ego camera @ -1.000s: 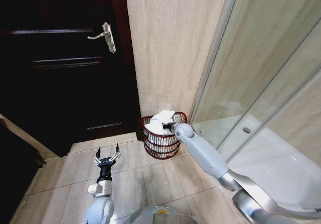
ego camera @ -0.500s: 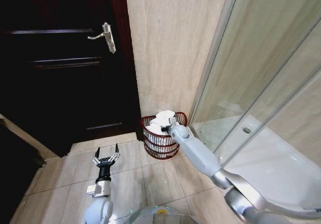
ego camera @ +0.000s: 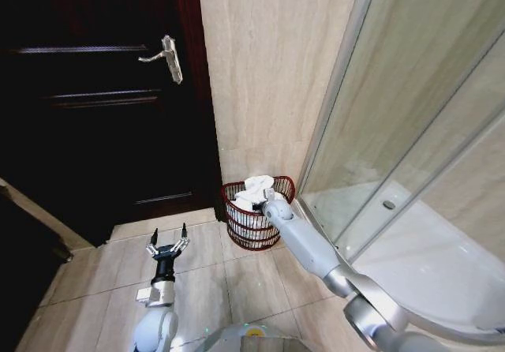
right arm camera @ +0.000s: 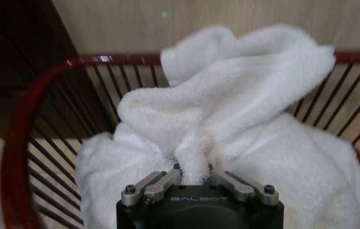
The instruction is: Discard the used towel into the hamper.
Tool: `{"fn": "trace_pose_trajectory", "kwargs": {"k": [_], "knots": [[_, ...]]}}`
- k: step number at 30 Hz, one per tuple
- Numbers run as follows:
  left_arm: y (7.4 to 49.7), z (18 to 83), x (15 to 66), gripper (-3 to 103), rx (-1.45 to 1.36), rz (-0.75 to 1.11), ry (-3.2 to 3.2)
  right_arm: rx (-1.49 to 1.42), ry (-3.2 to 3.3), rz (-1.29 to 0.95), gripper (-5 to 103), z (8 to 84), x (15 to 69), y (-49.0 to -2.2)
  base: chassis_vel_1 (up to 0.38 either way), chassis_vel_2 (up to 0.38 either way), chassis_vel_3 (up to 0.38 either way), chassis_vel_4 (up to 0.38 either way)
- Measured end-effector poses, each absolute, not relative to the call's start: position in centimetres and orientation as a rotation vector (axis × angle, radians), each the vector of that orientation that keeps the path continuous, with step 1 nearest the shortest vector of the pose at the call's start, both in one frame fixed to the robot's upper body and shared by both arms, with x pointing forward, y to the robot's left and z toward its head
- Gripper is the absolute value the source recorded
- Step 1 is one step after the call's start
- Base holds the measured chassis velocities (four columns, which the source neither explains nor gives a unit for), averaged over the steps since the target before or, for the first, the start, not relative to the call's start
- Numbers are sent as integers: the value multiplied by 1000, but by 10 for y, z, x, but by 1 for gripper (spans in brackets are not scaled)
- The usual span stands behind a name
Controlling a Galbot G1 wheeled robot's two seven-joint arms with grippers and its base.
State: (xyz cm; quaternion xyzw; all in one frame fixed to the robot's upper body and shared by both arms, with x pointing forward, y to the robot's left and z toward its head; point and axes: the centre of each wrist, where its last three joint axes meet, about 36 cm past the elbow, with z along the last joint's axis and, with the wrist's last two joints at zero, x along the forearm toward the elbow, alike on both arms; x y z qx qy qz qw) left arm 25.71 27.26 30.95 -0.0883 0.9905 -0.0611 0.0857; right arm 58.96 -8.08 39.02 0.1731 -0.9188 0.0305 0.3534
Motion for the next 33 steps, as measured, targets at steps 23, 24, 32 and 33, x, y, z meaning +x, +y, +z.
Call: {"fn": "trace_pose_trajectory", "kwargs": {"k": [23, 24, 32, 33], "knots": [[268, 310, 260, 100, -264, -188, 2946, 487, -2605, 103, 93, 449, 573, -83, 0, 0, 0, 0], [268, 311, 260, 100, -264, -188, 2944, 503, -2591, 95, 93, 446, 576, -82, 0, 0, 0, 0], [269, 313, 258, 100, -271, -187, 2936, 539, -2541, 25, 100, 427, 596, -78, 0, 0, 0, 0], [269, 313, 258, 100, -271, -187, 2936, 539, -2541, 25, 100, 427, 596, -78, 0, 0, 0, 0]]}}
